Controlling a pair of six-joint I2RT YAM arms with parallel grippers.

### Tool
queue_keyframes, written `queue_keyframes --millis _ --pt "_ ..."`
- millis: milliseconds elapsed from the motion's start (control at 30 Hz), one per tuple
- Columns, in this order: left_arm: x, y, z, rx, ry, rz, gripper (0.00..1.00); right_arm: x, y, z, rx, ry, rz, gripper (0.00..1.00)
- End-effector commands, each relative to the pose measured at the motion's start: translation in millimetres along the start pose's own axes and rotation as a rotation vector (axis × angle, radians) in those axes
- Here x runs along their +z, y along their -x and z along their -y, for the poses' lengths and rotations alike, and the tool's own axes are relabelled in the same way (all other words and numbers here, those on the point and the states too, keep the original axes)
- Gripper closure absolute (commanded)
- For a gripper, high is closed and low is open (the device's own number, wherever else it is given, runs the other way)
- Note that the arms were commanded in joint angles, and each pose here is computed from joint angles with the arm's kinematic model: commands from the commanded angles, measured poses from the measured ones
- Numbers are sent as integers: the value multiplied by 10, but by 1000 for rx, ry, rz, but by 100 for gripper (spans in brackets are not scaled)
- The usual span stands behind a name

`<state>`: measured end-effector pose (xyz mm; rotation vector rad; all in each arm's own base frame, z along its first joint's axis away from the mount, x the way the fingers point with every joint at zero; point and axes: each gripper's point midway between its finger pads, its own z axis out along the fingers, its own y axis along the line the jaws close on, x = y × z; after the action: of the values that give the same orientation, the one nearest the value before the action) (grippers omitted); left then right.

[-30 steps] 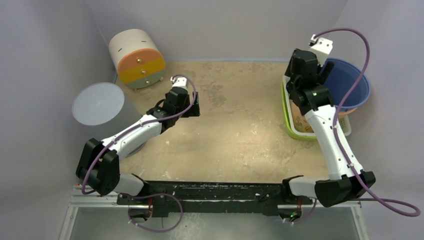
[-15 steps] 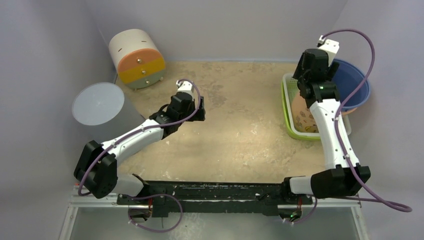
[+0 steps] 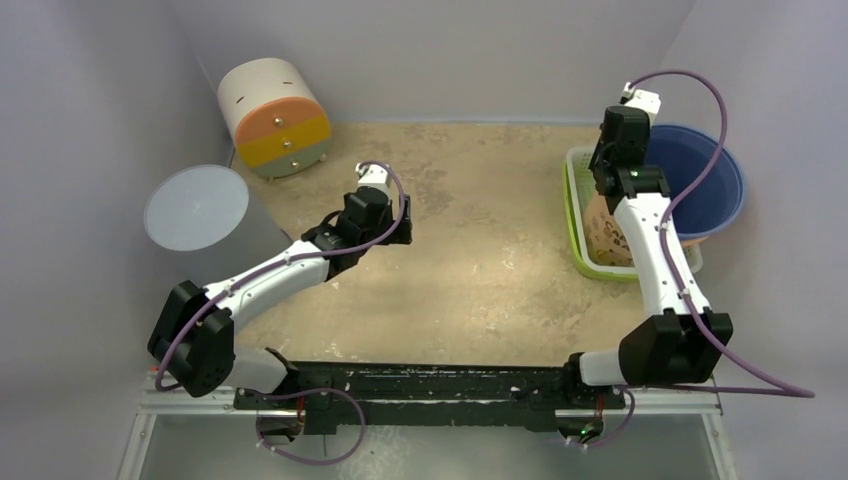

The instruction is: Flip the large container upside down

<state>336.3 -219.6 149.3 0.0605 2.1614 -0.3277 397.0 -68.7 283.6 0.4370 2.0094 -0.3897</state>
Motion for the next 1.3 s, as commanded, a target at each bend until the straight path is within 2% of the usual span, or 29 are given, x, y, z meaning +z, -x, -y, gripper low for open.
queue_keyframes --millis 0,100,167,233,267,467,833,1133,1267 --pt "-32 84 30 -2 -4 37 14 -72 204 154 44 -49 49 83" --pt "-32 90 38 0 -4 38 14 -161 352 173 55 -44 72 93" --pt "-28 90 45 2 -4 38 14 -232 454 207 60 -47 90 94" --pt "-19 82 50 3 -4 36 14 -303 545 227 50 -40 104 88" --pt "-9 72 50 3 -3 34 14 -332 580 224 51 -33 108 80" --pt "40 -13 87 12 -9 11 14 -363 550 197 50 -7 104 69" --pt "47 -76 72 23 1 5 14 -222 281 63 35 37 35 67" --pt "54 -119 82 25 -5 -1 14 -245 15 -64 33 122 -20 59" --pt "57 -123 93 25 -8 -1 14 -277 -3 -64 36 131 -17 59"
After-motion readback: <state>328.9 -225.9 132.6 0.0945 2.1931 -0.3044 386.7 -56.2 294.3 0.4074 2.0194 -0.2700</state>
